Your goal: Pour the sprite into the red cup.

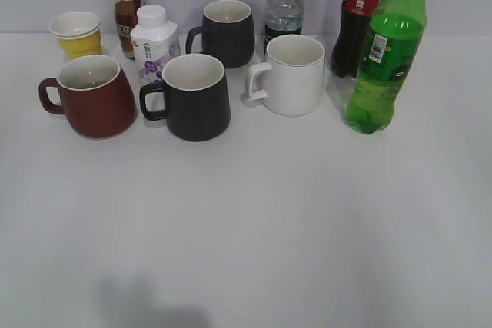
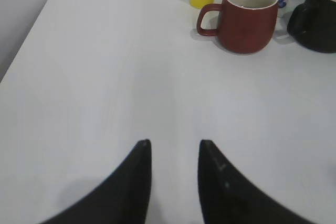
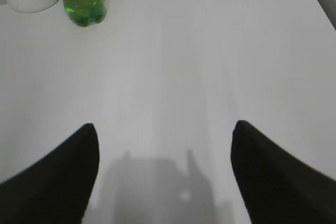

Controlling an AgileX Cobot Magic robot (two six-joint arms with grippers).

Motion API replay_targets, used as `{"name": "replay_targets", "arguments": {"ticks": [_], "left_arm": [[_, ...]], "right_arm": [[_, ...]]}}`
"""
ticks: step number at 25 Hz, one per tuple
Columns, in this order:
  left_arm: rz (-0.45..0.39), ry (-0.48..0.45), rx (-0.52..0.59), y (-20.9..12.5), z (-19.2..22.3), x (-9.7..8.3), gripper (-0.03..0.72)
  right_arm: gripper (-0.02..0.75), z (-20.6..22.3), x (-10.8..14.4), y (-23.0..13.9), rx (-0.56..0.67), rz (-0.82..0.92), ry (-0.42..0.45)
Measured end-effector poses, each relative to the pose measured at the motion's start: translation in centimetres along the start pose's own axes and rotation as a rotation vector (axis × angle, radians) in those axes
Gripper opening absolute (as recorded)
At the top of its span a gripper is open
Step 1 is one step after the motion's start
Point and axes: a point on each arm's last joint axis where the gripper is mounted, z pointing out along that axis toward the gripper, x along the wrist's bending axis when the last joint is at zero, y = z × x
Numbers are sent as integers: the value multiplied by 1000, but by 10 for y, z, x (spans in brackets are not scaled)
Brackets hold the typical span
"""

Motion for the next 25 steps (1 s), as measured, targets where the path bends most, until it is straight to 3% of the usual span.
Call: {"name": "replay_targets", "arguments": {"ticks": [25], "left_arm": [[6, 0, 0, 0, 0, 0, 240]], "right_arm": [[586, 0, 0, 0, -1, 0, 0]]}}
